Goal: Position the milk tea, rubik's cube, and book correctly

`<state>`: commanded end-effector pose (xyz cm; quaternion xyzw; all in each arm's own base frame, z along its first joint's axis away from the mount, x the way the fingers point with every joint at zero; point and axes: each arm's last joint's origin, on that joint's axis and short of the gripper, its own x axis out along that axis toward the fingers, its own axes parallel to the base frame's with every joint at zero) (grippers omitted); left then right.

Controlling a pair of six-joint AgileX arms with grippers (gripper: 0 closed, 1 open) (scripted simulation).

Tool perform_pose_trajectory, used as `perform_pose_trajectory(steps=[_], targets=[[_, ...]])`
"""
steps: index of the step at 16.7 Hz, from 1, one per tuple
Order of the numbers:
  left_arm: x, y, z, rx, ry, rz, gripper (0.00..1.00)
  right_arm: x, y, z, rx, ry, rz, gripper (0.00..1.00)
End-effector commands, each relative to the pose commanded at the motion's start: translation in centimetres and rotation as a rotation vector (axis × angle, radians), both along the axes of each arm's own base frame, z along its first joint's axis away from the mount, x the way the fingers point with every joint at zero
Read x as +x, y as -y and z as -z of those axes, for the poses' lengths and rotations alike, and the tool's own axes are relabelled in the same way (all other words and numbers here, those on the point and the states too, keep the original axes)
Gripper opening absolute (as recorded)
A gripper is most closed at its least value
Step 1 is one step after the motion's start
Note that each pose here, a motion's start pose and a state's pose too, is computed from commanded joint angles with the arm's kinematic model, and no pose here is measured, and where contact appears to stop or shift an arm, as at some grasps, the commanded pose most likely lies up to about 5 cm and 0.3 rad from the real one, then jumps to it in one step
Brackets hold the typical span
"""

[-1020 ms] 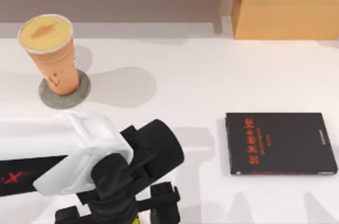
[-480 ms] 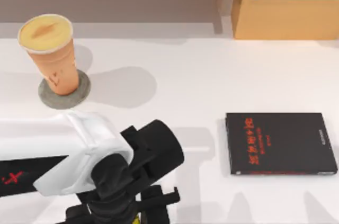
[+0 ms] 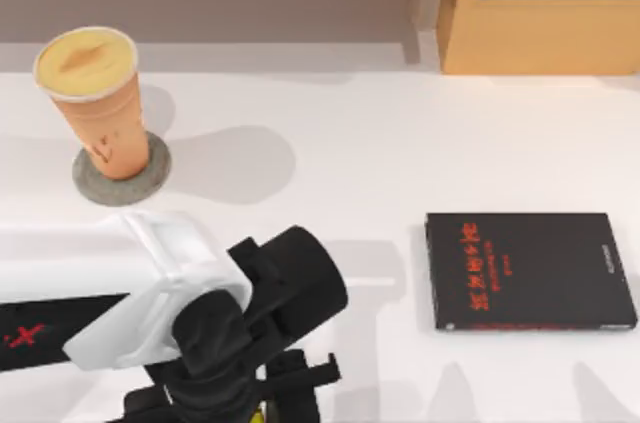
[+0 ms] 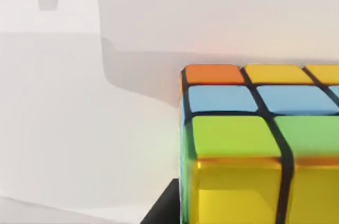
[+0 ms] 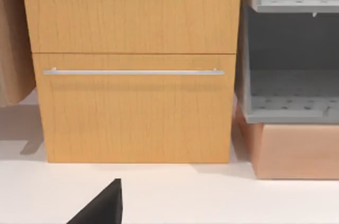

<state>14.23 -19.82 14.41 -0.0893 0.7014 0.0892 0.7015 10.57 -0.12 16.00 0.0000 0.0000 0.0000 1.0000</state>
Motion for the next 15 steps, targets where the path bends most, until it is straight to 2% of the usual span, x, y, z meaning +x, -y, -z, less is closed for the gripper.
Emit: perform_pose_trajectory(steps=[4, 10, 15], targets=[[0.0, 0.1, -0.2, -0.003, 0.001, 0.002, 0.0, 0.0, 0.0, 0.0, 0.0, 0.0, 0.0, 1.0], [0.0, 0.0, -3.0, -0.002, 0.001, 0.001, 0.0, 0.0, 0.0, 0.0, 0.0, 0.0, 0.0, 1.0], [0.3, 0.3, -3.1, -0.011, 0.017, 0.012, 0.0, 0.0, 0.0, 0.0, 0.0, 0.0, 0.0, 1.0]])
